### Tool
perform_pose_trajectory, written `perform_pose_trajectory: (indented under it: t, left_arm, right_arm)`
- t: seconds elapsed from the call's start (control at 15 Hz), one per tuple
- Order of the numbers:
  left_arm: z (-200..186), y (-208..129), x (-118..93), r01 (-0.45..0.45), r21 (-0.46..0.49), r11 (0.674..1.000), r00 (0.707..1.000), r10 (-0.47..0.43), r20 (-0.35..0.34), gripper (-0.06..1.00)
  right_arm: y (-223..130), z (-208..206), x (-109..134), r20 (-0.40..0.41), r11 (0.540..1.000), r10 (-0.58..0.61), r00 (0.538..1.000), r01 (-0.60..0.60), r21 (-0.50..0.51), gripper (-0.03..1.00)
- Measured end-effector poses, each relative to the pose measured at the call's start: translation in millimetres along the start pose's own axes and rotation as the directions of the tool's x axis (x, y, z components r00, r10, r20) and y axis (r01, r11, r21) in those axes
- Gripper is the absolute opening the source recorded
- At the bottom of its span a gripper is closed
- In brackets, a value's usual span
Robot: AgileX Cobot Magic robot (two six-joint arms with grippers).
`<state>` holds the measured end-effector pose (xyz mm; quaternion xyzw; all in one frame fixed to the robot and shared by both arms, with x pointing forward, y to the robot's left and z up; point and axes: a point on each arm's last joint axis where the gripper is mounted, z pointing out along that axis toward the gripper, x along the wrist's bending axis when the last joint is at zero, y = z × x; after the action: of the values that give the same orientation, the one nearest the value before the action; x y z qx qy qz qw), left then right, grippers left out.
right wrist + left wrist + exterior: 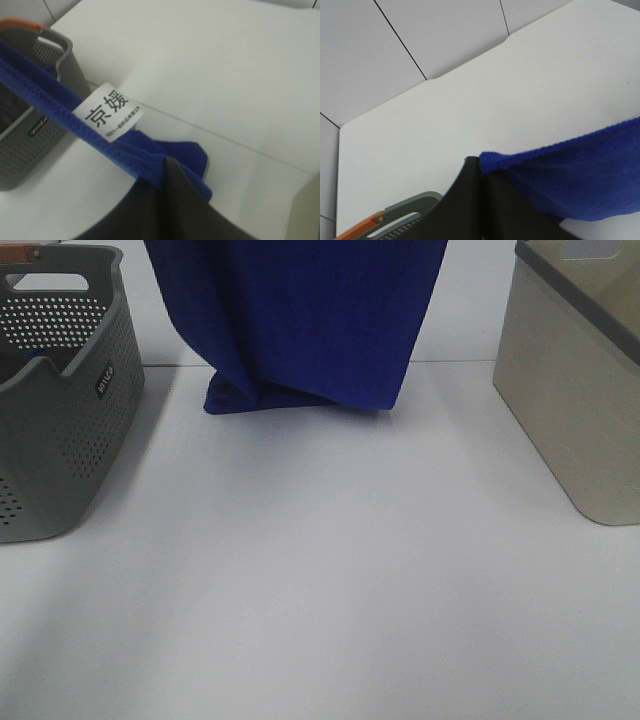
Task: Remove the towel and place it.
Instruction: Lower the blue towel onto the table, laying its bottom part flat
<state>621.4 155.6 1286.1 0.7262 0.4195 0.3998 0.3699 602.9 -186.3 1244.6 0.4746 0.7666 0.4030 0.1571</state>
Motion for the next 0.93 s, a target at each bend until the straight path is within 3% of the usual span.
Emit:
perform_pose_trajectory:
  t: [0.07, 0.27, 0.67, 0.93]
  left_arm:
    - [0.2, -0.5, -1.9, 0.037, 0.005, 0.999, 0.999, -0.037, 0.020, 0.00]
    - [-0.2, -0.1, -6.4, 0.083, 0.006, 0.997, 0.994, -0.083, 0.070, 0.00]
    - [-30.6, 15.0, -32.1, 0.083, -0.054, 0.995, 0.982, -0.073, 0.175, 0.00]
    - [-45.4, 19.6, -29.0, 0.058, -0.081, 0.995, 0.991, -0.048, 0.122, 0.00]
  right_arm:
    - [-4.8, -0.1, 1.1, -0.012, 0.999, 0.001, 1.000, 0.000, 0.053, 0.01]
    - [-7.3, -0.9, 1.4, -0.017, 0.997, 0.001, 1.000, 0.000, 0.080, 0.01]
    - [-2.8, -46.0, 17.7, -0.023, 1.000, -0.025, 0.999, 0.025, -0.011, 0.01]
    - [-1.9, -64.4, 26.0, -0.043, 0.998, -0.033, 0.999, 0.031, -0.051, 0.01]
